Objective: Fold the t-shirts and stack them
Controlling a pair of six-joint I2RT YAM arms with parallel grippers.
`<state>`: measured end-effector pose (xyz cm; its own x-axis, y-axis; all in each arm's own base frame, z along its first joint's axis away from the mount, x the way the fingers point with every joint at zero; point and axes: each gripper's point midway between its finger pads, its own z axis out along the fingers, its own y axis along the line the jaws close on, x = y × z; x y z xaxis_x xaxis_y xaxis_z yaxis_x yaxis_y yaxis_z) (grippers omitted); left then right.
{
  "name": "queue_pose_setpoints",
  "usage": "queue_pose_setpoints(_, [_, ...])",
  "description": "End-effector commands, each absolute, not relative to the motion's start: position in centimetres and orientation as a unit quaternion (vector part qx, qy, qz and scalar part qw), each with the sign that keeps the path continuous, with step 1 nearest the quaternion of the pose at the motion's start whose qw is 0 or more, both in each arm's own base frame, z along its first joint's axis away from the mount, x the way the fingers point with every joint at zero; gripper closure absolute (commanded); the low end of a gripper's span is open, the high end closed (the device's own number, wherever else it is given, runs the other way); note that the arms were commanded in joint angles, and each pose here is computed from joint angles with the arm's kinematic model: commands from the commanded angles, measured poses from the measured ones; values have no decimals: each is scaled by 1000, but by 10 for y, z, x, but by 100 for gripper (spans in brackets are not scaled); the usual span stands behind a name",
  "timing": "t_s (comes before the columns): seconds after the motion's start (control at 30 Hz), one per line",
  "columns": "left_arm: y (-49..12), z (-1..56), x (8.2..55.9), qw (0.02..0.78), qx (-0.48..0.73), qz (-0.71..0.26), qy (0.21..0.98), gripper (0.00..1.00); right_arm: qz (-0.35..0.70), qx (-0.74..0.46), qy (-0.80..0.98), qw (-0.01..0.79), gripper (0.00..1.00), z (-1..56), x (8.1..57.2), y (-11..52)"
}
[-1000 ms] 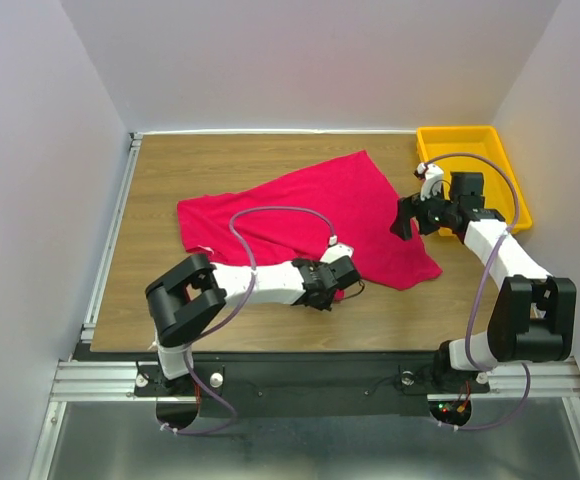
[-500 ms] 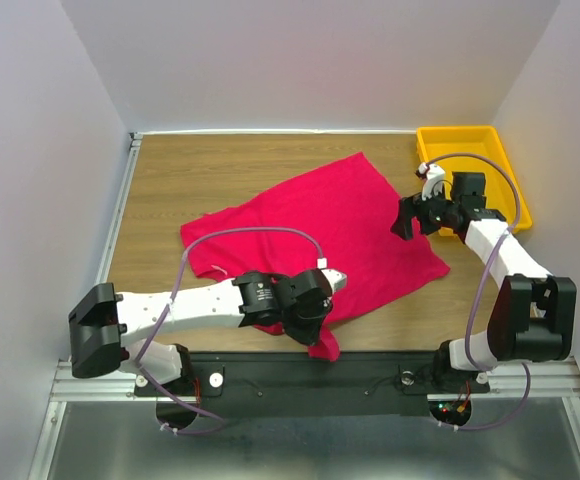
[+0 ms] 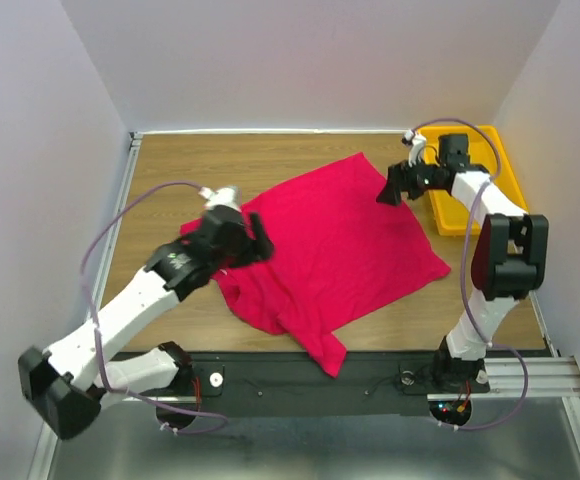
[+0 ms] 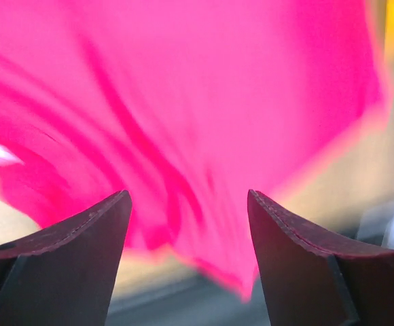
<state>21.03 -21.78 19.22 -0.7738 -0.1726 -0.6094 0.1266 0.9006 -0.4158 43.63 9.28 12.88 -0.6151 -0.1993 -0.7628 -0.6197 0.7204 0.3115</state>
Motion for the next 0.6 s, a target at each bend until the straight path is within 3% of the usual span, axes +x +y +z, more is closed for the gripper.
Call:
queue_pose_setpoints(0.0, [-155, 198, 275, 416, -142, -232, 868, 20, 304, -234, 842, 378, 2, 144, 482, 114])
queue_pose_setpoints(0.13, [-91, 171, 317, 423, -211, -229, 851, 21, 305, -209, 842, 393, 4, 156, 530, 128])
queue_pose_setpoints(0.27, [-12, 135, 346, 407, -289, -164, 851, 25, 290, -192, 852, 392, 5, 146, 554, 139])
queue_pose_setpoints(0.57, [40, 86, 379, 369, -335, -71, 864, 26, 293, -174, 863, 373, 5, 124, 559, 141])
